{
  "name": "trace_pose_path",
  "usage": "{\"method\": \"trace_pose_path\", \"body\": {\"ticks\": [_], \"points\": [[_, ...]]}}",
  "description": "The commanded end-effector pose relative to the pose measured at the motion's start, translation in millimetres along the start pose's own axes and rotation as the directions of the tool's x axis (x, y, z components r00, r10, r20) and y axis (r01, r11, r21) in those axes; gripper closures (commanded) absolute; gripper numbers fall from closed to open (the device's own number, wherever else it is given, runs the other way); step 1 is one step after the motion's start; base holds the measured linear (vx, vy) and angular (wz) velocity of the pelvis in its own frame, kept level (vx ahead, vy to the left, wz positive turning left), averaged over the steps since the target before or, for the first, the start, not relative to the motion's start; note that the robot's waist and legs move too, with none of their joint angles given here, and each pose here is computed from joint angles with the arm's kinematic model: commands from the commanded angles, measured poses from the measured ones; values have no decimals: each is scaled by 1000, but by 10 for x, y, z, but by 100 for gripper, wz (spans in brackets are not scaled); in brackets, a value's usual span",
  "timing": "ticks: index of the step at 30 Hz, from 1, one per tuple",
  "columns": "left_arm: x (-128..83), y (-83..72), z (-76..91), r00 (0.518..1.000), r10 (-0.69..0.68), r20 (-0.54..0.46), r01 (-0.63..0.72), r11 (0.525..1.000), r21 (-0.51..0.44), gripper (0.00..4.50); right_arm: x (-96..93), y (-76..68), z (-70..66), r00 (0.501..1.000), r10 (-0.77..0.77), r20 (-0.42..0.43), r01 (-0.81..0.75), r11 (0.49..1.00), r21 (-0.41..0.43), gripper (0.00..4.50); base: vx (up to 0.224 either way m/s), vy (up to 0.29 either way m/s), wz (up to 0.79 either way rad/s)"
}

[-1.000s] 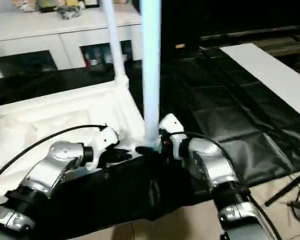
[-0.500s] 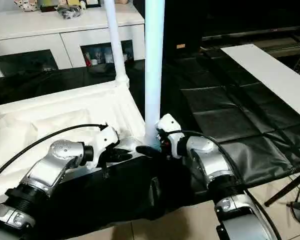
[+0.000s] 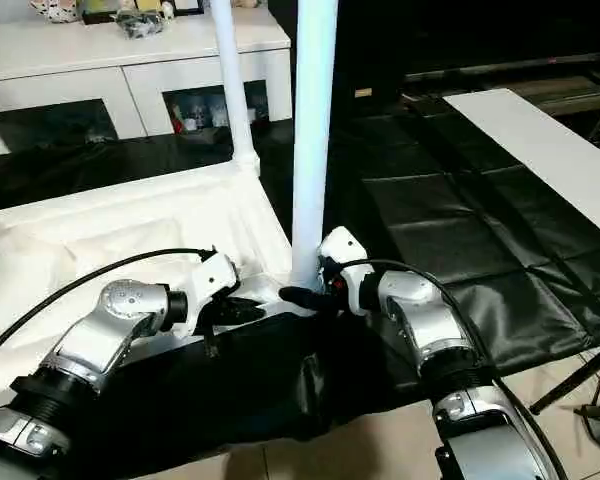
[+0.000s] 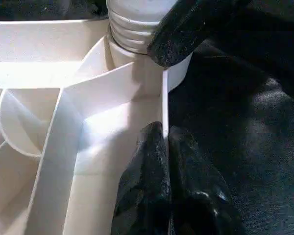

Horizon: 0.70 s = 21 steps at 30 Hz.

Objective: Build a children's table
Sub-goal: Rotate leg to tighten

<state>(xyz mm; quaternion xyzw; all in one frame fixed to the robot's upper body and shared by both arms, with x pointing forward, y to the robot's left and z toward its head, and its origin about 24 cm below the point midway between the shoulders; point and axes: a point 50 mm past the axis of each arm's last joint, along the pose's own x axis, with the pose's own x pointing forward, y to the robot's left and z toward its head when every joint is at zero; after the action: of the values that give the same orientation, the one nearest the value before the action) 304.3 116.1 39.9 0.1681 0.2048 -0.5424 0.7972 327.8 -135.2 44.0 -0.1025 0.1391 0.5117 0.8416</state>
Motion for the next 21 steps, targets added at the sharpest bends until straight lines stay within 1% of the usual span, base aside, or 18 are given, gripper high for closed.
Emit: {"method": "trace_pose_path", "body": {"ticks": [1,2,3,4,5,6,7,8,9,10,11,12,13,14,17,18,19,21], "points": [[11,-71,-239,995,-48,-88,44,998,-53,450,26,-11,-21,1000,-15,-16,15,1000,-2,175,0,0,0],[11,-71,-239,995,-48,-88,44,998,-53,450,26,-11,-21,1000,-15,-16,15,1000,-2,176,0,0,0],[31,-74,-240,995,-38,-91,33,998,-56,450,72,-35,-62,995,-97,-30,97,995,9,176,0,0,0],[41,-74,-238,995,-31,-91,26,998,-58,450,88,-42,-74,992,-124,-35,125,992,13,177,0,0,0],[131,-64,-204,996,37,-83,-45,994,-95,450,189,-58,-101,961,-274,-36,276,959,62,177,0,0,0],[131,-64,-204,996,37,-83,-45,994,-95,450,189,-58,-101,961,-274,-36,276,959,62,177,0,0,0],[184,-45,-181,993,92,-79,-101,987,-121,450,245,-49,-110,940,-339,-36,341,934,106,178,0,0,0],[251,-11,-145,983,167,-74,-177,972,-153,450,319,-29,-117,905,-423,-42,424,891,162,178,0,0,0],[262,-4,-139,981,182,-74,-192,968,-159,450,332,-24,-118,898,-437,-44,438,882,172,178,0,0,0],[304,31,-107,967,243,-70,-252,951,-181,450,382,-1,-129,871,-489,-59,489,846,210,178,0,0,0],[316,41,-96,963,259,-71,-268,945,-188,450,398,6,-132,860,-506,-64,506,833,221,178,0,0,0],[364,93,-50,940,333,-78,-342,916,-211,450,464,41,-147,819,-567,-90,568,776,276,178,0,0,0],[364,93,-50,940,333,-78,-342,916,-211,450,464,41,-147,819,-567,-90,568,776,276,178,0,0,0],[402,132,-4,922,379,-79,-387,895,-223,450,519,59,-163,761,-635,-129,637,695,334,178,0,0,0],[443,164,42,903,423,-79,-429,874,-228,450,578,87,-171,719,-675,-165,676,625,390,178,0,0,0],[478,175,69,894,441,-78,-446,867,-220,450,639,117,-151,697,-695,-176,697,599,394,178,0,0,0],[506,182,93,887,455,-72,-460,861,-218,450,695,148,-116,694,-699,-170,699,599,392,178,0,0,0],[516,183,101,886,458,-70,-462,860,-215,450,723,164,-94,698,-697,-163,694,603,394,178,0,0,0]]}}
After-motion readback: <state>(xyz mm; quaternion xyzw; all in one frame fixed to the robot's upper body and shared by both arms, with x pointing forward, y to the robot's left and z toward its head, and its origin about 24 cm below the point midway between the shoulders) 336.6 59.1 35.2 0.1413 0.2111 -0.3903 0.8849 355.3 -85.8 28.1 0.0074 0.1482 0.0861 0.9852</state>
